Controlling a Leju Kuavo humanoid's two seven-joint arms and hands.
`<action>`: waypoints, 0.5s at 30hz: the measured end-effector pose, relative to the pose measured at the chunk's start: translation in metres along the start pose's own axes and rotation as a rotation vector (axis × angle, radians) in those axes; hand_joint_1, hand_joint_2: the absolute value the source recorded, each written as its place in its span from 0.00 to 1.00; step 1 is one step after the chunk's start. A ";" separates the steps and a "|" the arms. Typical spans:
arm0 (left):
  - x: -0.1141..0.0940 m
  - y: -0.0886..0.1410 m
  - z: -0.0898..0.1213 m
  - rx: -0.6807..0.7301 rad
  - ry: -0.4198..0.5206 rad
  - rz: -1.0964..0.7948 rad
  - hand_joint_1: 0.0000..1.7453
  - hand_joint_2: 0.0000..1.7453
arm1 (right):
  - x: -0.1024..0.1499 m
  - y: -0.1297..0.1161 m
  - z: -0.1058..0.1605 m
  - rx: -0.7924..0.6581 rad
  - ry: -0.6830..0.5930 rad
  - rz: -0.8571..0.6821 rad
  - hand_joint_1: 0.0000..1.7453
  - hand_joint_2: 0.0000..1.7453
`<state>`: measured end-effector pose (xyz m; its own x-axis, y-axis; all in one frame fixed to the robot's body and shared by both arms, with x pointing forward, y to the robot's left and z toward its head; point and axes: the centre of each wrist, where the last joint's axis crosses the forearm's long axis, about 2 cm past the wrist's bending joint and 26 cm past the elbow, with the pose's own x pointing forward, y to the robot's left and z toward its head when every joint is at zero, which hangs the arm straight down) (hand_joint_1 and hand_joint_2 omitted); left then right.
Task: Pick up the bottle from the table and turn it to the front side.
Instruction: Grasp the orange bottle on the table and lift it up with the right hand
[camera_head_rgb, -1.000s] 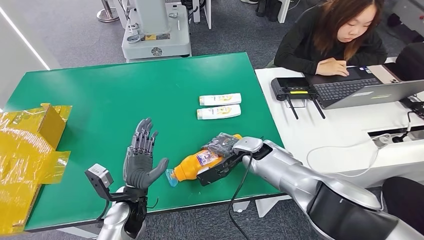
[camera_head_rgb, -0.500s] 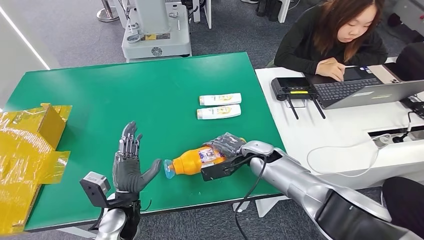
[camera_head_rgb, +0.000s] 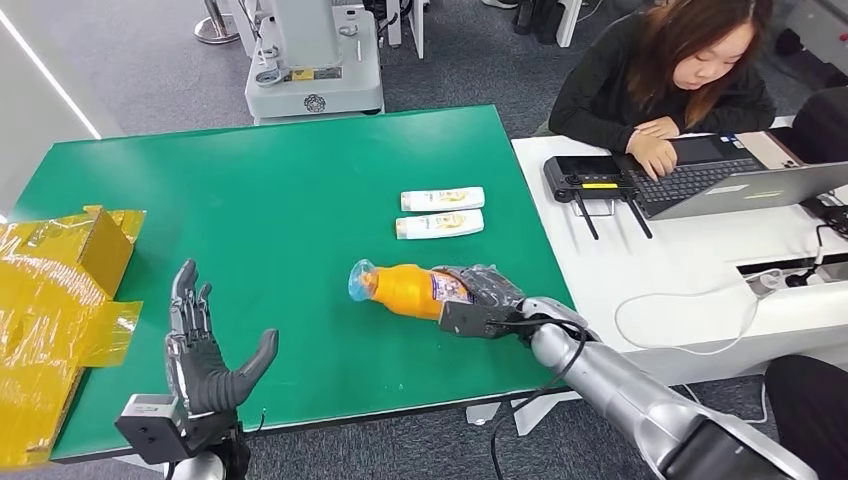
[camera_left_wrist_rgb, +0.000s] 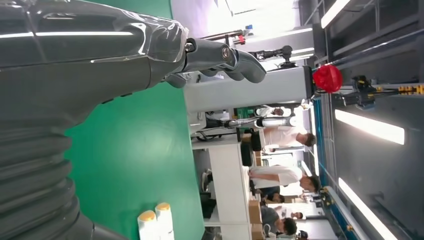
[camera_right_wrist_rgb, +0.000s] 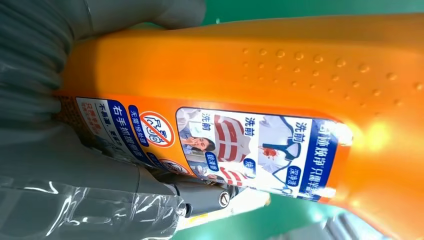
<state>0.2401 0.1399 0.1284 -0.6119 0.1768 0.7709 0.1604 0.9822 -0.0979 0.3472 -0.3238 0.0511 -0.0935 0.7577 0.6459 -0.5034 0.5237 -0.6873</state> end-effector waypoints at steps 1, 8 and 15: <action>0.001 0.001 0.002 0.003 -0.001 -0.002 0.00 1.00 | -0.003 0.006 0.004 -0.033 -0.007 -0.035 1.00 1.00; 0.005 0.005 0.009 0.019 0.004 -0.010 0.00 1.00 | -0.012 0.047 0.035 -0.211 -0.058 -0.221 1.00 1.00; 0.003 0.006 0.016 -0.041 0.034 0.076 0.00 1.00 | 0.002 0.066 0.064 -0.416 -0.194 -0.359 1.00 1.00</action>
<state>0.2267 0.1473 0.1197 -0.5699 0.2474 0.7836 0.2373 0.9625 -0.1313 0.2590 -0.3125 0.0286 -0.1545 0.4404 0.8844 -0.1563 0.8730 -0.4620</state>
